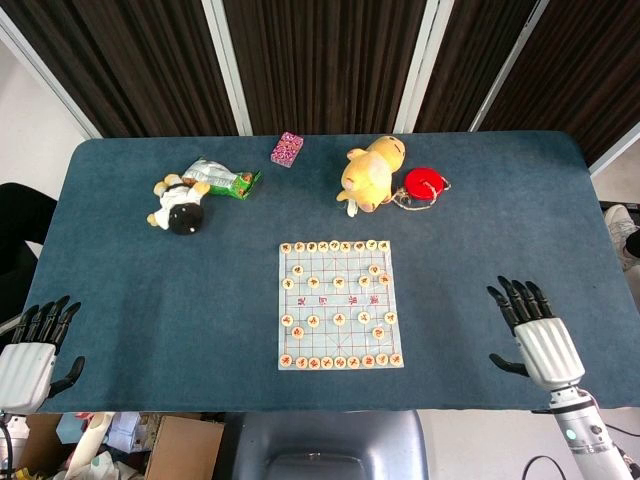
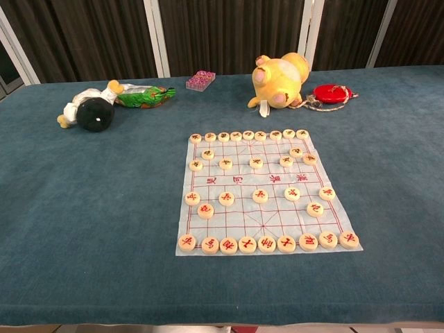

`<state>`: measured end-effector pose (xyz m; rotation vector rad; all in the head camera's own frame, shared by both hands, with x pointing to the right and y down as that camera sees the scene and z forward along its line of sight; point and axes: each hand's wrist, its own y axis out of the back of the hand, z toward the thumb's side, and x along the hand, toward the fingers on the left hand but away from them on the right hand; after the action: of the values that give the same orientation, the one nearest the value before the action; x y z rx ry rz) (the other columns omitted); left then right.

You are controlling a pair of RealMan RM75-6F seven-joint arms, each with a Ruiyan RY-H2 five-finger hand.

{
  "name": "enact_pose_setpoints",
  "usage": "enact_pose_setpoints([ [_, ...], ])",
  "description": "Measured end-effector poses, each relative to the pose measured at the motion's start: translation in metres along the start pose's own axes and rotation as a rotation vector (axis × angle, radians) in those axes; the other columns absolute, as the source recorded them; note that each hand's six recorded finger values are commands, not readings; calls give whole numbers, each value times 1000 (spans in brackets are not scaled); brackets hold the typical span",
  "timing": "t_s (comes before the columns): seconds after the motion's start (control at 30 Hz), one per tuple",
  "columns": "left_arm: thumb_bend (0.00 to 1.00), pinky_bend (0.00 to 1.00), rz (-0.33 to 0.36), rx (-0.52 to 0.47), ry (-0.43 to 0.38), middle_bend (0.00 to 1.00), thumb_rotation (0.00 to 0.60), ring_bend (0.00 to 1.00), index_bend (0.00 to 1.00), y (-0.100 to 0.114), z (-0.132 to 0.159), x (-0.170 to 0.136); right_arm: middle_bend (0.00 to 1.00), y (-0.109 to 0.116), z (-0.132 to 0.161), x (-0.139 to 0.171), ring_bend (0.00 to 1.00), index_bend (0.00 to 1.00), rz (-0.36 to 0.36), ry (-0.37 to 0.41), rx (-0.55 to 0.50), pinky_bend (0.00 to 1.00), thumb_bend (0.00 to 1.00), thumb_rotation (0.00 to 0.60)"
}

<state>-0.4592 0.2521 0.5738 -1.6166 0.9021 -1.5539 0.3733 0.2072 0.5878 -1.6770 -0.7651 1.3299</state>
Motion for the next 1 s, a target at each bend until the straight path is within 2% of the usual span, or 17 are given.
enact_pose_setpoints([
  [0.1, 375, 20, -6, -5, -3, 0, 600, 0, 0, -1, 0, 2, 0, -2, 13, -17, 0, 267, 28, 81, 5, 0, 140, 600],
  [0.23, 376, 20, -11, -4, -6, 0, 600, 0, 0, -2, 0, 4, 6, -2, 34, -44, 0, 439, 61, 195, 22, 0, 225, 600],
  [0.4, 374, 20, -13, -6, -1, 0, 600, 0, 0, -2, -1, 5, 50, -7, 60, -74, 0, 569, 80, 323, 62, 0, 325, 600],
  [0.57, 375, 20, -14, -9, 2, 0, 600, 0, 0, -2, -2, 5, 52, -24, 79, -87, 0, 559, 115, 411, 135, 0, 331, 600],
  [0.7, 376, 20, -14, -8, 3, 0, 600, 0, 0, -1, -2, 5, 52, -41, 86, -92, 0, 560, 154, 441, 192, 0, 335, 600],
  [0.87, 376, 20, -12, -8, -2, 0, 600, 0, 0, 0, -1, 4, 53, -57, 96, -100, 0, 560, 160, 458, 216, 0, 379, 600],
  [1.0, 375, 20, -13, -10, 2, 0, 600, 0, 0, 0, -2, 4, 52, -67, 104, -107, 0, 513, 173, 471, 226, 0, 380, 600],
])
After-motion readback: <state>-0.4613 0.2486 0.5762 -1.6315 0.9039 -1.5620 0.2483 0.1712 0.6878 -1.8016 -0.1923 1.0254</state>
